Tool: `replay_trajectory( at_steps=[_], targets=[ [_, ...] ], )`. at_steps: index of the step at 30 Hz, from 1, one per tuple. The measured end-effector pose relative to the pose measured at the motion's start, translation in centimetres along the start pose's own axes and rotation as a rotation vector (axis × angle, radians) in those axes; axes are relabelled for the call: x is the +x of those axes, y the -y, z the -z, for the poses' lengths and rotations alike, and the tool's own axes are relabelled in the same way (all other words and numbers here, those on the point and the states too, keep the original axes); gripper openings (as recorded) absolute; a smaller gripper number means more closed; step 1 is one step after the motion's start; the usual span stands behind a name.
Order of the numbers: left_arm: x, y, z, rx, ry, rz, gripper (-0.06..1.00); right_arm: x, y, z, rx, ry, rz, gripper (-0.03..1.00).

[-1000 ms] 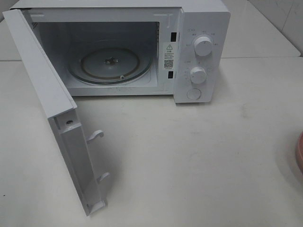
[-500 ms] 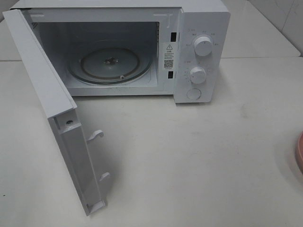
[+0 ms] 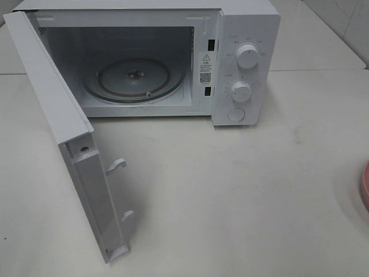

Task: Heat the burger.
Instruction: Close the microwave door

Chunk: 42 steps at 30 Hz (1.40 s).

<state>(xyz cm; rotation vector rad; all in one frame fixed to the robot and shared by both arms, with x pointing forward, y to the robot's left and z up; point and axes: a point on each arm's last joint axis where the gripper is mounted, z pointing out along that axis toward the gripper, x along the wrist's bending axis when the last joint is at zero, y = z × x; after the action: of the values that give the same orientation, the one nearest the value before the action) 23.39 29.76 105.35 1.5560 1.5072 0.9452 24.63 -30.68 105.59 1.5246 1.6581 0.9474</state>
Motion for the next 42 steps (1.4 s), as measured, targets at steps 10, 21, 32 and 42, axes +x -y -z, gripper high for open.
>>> replay_trajectory(
  at_steps=[10,21,32,42],
  targets=[
    [0.0,0.0,0.0,0.0,0.0,0.0,0.98,-0.11,0.59,1.07,-0.084,0.018,-0.021,0.75],
    [0.0,0.0,0.0,0.0,0.0,0.0,0.98,-0.11,0.59,1.07,-0.084,0.018,-0.021,0.75],
    [0.0,0.0,0.0,0.0,0.0,0.0,0.98,-0.11,0.59,1.07,-0.084,0.018,-0.021,0.75],
    [0.0,0.0,0.0,0.0,0.0,0.0,0.98,-0.11,0.59,1.07,-0.084,0.018,-0.021,0.75]
  ],
)
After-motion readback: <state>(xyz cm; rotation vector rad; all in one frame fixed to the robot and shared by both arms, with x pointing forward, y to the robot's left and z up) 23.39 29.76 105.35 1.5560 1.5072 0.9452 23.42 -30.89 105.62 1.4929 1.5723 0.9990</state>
